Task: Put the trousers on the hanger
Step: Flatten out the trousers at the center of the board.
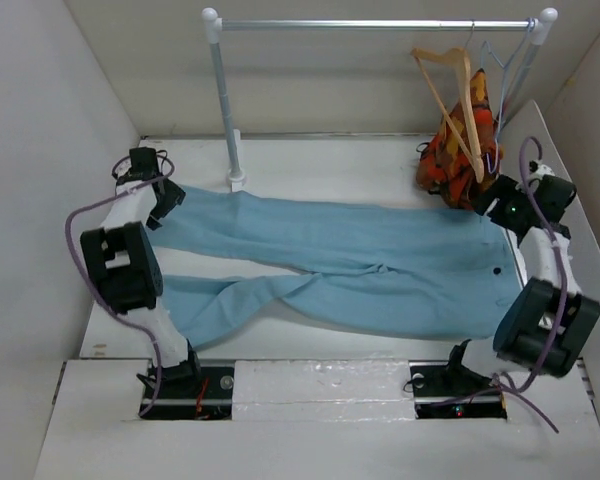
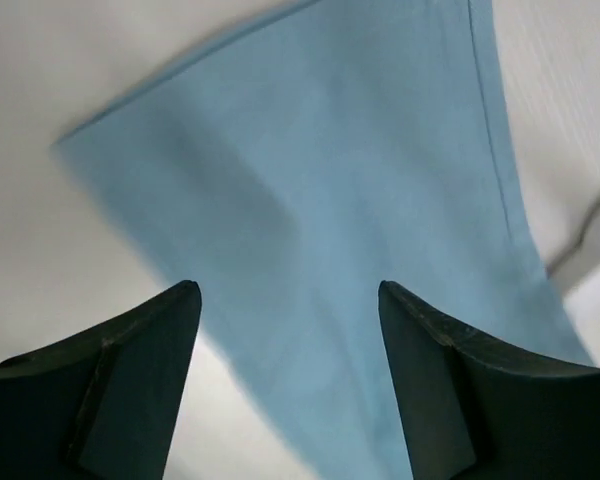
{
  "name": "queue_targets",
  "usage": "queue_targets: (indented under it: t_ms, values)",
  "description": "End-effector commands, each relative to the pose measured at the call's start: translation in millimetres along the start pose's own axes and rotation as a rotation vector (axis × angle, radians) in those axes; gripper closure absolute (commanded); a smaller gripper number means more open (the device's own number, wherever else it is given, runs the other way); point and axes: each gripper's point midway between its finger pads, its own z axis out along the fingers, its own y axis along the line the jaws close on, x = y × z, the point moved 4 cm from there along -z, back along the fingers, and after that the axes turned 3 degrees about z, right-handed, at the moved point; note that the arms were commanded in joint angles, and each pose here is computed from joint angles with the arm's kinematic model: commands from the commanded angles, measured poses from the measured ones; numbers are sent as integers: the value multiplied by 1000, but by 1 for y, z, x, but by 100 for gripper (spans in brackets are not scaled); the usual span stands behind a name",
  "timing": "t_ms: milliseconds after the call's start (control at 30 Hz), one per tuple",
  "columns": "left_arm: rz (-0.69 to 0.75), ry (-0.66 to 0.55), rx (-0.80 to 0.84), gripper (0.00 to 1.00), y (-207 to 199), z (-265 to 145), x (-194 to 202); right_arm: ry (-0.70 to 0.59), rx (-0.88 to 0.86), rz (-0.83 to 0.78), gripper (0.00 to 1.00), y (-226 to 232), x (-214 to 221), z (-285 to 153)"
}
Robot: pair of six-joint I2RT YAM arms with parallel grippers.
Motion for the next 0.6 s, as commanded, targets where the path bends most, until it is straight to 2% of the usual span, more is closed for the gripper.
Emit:
queue_targets:
  t_ms: [0, 33, 67, 100, 133, 233, 300, 367, 400, 433, 467, 500, 533, 567]
  values:
    - [-27, -198, 3, 33, 28, -77, -8, -4, -75, -101, 32, 44, 27, -40]
    - [-38, -199, -10, 50, 46, -89, 9, 23, -97, -109, 35, 47, 49, -44]
    - [-52, -215, 15, 50, 48, -103, 6, -10, -167, -151, 38, 66, 54, -61]
    - [-30, -152, 5, 80, 61, -97, 31, -2, -219, -175, 42, 78, 65, -67]
    - [-27, -106, 31, 100, 71, -104, 48, 39, -332, -219, 57, 103, 86, -73]
    - [42, 19, 130, 100, 79, -118, 97, 176, -563, -306, 100, 145, 146, -88]
    - [73, 111, 260, 100, 69, -133, 133, 236, -706, -370, 100, 171, 169, -100]
    - [81, 206, 277, 100, 78, -143, 168, 270, -841, -505, 100, 212, 195, -120]
    - [96, 248, 291, 100, 76, -147, 185, 252, -871, -568, 98, 232, 193, -130]
    - [104, 232, 326, 95, 79, -155, 193, 283, -888, -667, 81, 242, 204, -127]
    - [110, 212, 327, 92, 81, -160, 194, 340, -967, -780, 70, 261, 229, -142]
    - [109, 177, 337, 89, 80, -165, 191, 315, -1015, -841, 60, 286, 226, -153]
    - [104, 97, 385, 79, 73, -181, 174, 363, -1020, -921, 47, 297, 245, -146]
    - [94, -12, 389, 70, 63, -197, 146, 410, -1097, -1066, 41, 323, 276, -169]
